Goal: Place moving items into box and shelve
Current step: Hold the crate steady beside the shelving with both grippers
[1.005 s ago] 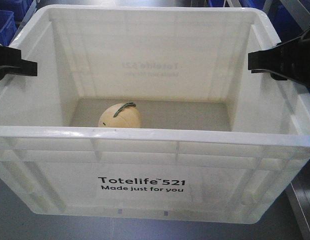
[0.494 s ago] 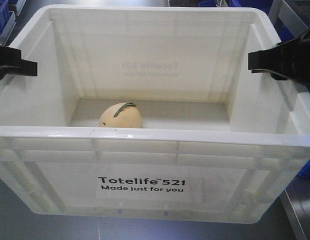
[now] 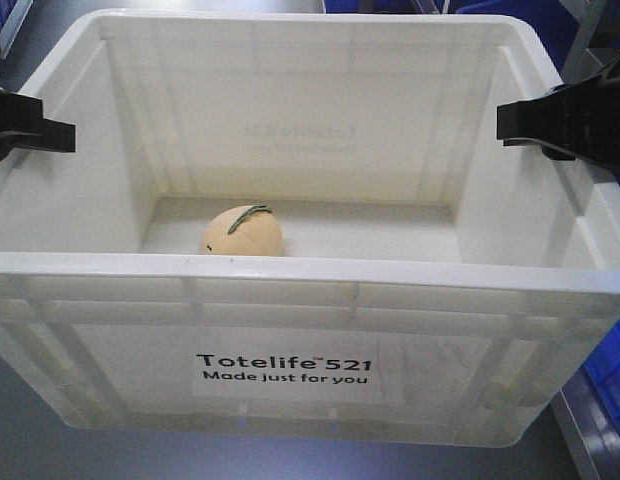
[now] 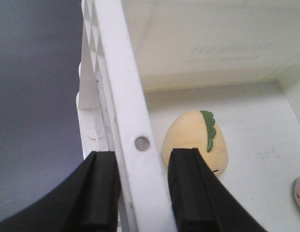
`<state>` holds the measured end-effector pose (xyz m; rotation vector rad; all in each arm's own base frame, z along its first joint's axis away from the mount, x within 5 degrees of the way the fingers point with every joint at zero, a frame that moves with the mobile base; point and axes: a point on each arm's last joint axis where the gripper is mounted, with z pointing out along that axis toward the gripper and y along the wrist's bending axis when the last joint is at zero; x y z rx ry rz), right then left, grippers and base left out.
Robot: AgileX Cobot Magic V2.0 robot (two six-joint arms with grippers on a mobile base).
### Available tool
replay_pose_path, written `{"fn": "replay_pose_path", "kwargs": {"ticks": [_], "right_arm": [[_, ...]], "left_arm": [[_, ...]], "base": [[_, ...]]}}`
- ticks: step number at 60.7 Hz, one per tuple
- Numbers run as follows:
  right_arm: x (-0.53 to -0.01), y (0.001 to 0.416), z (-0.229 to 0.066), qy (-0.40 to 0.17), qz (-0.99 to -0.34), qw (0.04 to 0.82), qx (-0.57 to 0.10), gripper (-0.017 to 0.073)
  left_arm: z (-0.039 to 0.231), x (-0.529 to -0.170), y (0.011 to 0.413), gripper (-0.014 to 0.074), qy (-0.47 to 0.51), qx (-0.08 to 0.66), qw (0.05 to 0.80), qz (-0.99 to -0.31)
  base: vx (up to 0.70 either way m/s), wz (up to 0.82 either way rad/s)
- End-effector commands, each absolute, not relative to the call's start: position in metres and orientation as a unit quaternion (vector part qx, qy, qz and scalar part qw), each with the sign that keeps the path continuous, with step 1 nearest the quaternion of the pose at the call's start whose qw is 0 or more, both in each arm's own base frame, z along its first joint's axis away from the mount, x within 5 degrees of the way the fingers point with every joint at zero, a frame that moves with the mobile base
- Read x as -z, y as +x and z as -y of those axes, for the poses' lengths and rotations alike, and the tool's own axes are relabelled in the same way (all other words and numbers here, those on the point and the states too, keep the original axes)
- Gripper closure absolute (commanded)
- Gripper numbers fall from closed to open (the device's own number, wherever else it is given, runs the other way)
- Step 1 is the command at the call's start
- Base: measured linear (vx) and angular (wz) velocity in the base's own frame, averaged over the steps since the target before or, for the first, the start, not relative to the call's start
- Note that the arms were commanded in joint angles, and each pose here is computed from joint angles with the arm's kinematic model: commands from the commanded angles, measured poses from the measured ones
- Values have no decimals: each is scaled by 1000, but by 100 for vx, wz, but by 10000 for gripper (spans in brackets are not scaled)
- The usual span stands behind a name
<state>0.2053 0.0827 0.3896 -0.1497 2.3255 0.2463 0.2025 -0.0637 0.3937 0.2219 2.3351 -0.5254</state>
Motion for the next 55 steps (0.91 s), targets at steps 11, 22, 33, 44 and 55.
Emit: {"fn": "replay_pose_path", "kwargs": {"ticks": [11, 22, 33, 44, 55], "right_arm": [[-417, 207, -83, -56, -870, 474, -123, 565], [-417, 207, -83, -56, -870, 474, -123, 565], [-417, 207, -83, -56, -870, 474, -123, 565], [-417, 207, -83, -56, -870, 475, -123, 565], [-417, 207, -83, -56, -870, 475, -123, 565]], "left_arm": [[73, -430, 192, 600, 79, 276, 435, -854], [73, -430, 192, 600, 79, 276, 435, -854], [73, -430, 192, 600, 79, 276, 435, -854], [73, -430, 192, 600, 79, 276, 435, -854], [73, -430, 192, 600, 79, 276, 435, -854]], "base": [[41, 4], [40, 11], [39, 14], [38, 12], [38, 9]]}}
